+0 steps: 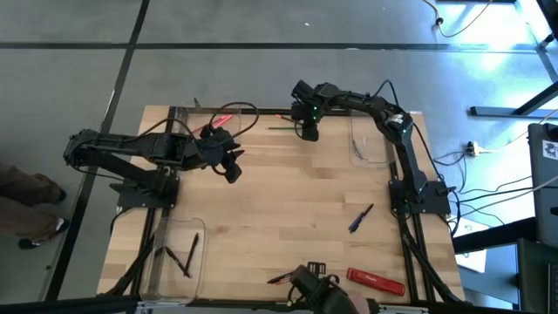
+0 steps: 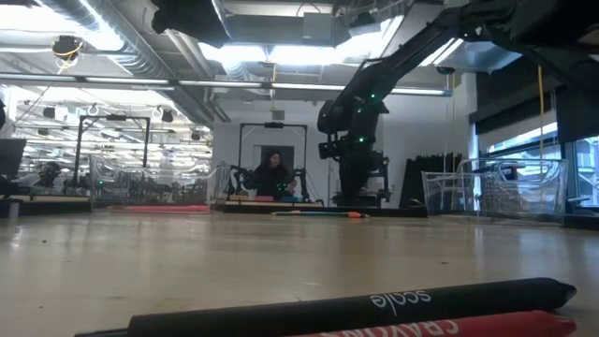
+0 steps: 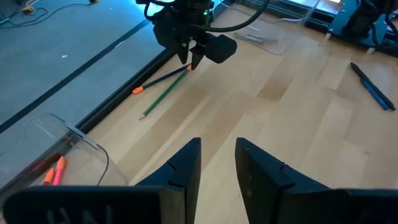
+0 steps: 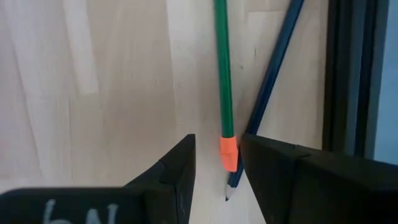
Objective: Sort crayons/erasers/pens/pencils in bins
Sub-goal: Put the green pencil into the top left transparent bin
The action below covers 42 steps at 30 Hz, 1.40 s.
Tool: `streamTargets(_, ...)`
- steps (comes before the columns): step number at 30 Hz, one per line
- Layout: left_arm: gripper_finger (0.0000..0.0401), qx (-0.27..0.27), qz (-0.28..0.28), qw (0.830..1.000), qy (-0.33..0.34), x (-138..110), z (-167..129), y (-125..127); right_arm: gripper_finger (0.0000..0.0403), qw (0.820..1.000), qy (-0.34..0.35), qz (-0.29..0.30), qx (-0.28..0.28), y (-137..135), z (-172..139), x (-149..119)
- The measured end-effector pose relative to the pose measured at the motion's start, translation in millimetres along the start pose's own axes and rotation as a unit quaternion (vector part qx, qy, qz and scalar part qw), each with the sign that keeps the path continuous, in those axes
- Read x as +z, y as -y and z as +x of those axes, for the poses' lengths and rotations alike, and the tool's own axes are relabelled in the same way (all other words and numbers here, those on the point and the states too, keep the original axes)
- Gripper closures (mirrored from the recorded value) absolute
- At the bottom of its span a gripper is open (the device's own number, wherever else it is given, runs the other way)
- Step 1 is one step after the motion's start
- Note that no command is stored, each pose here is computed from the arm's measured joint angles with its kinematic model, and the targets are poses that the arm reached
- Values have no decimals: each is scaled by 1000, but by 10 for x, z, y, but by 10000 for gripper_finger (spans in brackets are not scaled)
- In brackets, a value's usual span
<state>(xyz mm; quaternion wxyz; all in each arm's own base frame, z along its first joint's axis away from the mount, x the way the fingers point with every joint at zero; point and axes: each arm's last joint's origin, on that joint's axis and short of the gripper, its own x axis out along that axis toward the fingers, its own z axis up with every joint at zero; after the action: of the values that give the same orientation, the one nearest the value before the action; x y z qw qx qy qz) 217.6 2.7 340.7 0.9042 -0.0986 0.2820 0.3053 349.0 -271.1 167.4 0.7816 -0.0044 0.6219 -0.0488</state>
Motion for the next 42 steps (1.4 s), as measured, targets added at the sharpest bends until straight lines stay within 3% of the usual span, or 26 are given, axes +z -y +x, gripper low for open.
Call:
streamTargets(14, 309, 0, -2, 1000, 0, 1, 0, 0, 273, 999, -42, -17, -8, 23, 241, -50)
streamTargets(26, 309, 0, -3, 1000, 0, 1, 0, 0, 274, 998, -51, -30, 6, 20, 261, -79)
streamTargets(42, 309, 0, -4, 1000, 0, 1, 0, 0, 374, 998, -47, -29, 7, 20, 270, -73)
